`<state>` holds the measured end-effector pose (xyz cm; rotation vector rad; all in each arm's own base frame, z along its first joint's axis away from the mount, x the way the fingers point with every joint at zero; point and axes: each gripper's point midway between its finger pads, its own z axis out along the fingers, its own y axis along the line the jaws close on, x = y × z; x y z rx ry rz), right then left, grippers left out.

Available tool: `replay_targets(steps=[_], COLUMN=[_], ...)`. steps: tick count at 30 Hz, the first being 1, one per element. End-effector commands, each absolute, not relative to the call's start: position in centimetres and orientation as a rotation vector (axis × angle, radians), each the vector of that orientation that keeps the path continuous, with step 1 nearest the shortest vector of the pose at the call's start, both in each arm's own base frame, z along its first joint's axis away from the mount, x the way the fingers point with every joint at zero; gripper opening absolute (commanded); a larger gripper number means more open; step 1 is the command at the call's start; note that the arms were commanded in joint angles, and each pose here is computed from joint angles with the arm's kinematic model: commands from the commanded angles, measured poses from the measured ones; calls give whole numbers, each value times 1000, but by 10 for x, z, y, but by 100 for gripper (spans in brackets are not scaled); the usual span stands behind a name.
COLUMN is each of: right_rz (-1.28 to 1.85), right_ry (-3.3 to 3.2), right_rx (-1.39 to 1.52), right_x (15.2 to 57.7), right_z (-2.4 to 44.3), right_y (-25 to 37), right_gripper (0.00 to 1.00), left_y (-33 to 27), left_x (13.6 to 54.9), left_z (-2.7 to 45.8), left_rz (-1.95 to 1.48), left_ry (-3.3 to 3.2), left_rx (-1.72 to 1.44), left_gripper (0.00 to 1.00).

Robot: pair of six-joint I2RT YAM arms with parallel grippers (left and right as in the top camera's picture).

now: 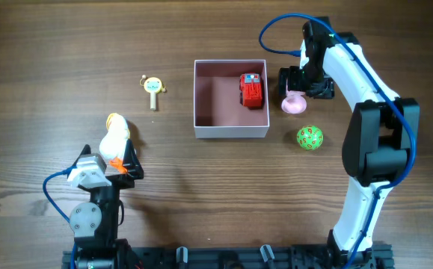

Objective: Pack container

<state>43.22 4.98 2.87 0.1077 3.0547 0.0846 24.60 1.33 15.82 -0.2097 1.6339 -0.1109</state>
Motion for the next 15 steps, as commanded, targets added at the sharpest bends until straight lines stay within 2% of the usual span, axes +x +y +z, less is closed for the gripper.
replay_targets(steps=[1, 15], right_rz=[48, 123], right_ry=[3088, 3101], right_rx=[94, 42], right_x=[426, 424], right_z=[16, 16], right_y=[48, 56], right_gripper=[99, 99], left_y=[14, 14], left_x=[246, 246], left_z=[157, 157], left_rz=[-91, -91], left_ry=[1633, 1632], left_rx=[-196, -196], left_gripper=[100, 100])
